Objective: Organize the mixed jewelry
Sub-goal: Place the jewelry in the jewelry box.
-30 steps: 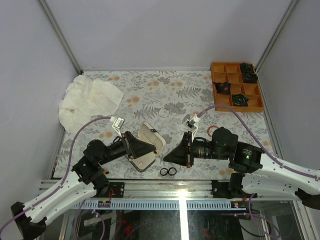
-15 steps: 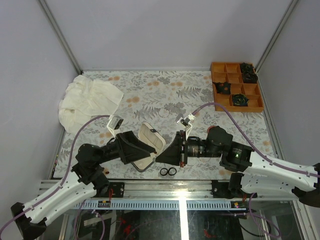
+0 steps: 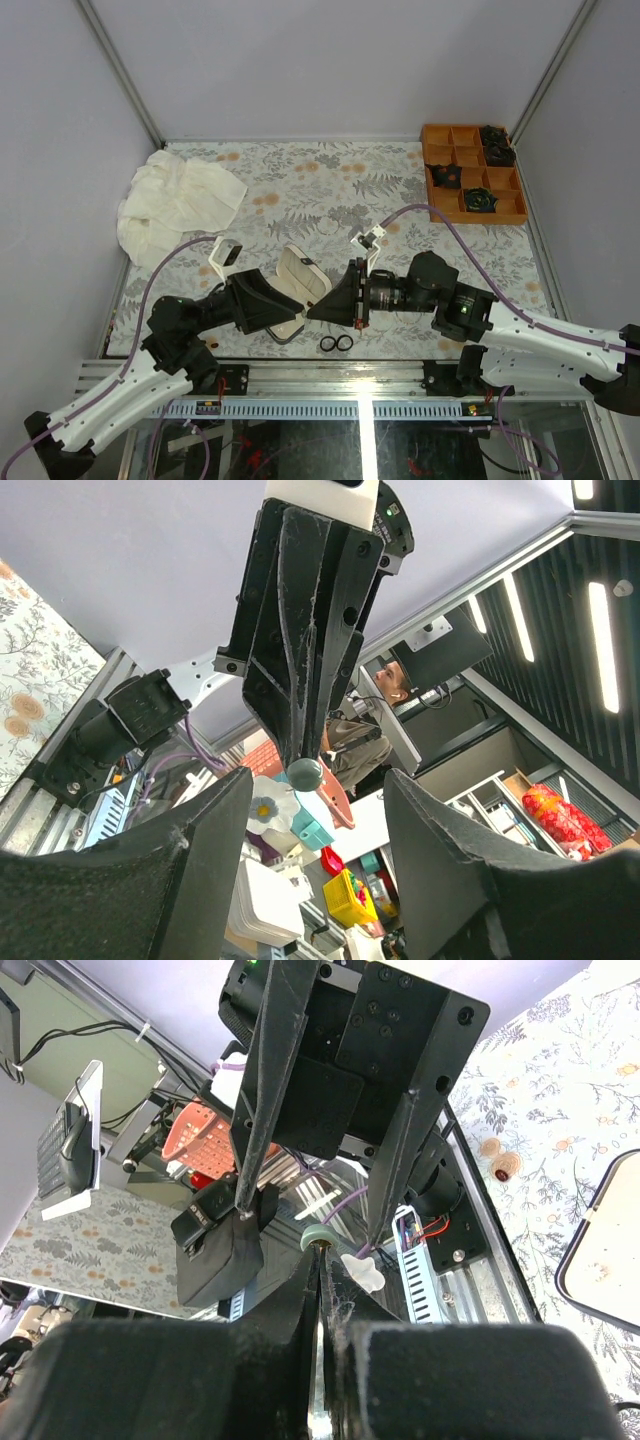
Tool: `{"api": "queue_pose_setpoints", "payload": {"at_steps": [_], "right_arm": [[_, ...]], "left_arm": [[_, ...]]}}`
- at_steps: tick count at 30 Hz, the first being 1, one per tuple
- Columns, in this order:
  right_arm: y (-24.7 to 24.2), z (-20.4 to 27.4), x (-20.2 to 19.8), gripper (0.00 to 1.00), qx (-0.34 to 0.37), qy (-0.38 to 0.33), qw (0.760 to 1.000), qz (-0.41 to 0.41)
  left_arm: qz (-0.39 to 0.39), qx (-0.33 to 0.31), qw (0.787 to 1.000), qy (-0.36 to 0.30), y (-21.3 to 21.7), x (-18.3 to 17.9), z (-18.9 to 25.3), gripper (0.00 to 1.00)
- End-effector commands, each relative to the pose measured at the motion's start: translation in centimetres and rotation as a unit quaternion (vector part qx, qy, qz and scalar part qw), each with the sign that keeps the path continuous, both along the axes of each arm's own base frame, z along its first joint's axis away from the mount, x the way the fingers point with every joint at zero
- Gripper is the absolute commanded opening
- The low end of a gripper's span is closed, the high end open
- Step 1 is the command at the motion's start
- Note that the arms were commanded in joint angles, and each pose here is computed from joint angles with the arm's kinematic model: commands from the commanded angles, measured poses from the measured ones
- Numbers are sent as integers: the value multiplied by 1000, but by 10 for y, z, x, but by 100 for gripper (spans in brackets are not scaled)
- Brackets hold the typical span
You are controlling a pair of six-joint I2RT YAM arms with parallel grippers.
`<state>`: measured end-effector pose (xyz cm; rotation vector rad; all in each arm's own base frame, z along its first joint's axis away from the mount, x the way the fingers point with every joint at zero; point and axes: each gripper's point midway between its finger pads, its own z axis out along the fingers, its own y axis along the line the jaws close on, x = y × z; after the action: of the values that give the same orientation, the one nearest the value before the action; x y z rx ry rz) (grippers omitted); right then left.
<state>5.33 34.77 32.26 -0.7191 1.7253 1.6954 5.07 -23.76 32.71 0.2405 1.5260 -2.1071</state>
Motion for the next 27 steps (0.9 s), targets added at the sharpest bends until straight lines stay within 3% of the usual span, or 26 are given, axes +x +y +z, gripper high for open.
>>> {"api": "queue_pose_setpoints", "payload": {"at_steps": [1,10,27], "right_arm": [[2,18,3,0,37,-13,999,0],[8,7,7,0,26,-3,1000,3],[9,0,14,0,18,4,1000,-6]], "left_arm": [[-8,3,1000,2,0,-4,-4,54],[-7,13,1000,11,-2,-1,-11,52],[-6,30,999,26,-5,2,-25,29]]}}
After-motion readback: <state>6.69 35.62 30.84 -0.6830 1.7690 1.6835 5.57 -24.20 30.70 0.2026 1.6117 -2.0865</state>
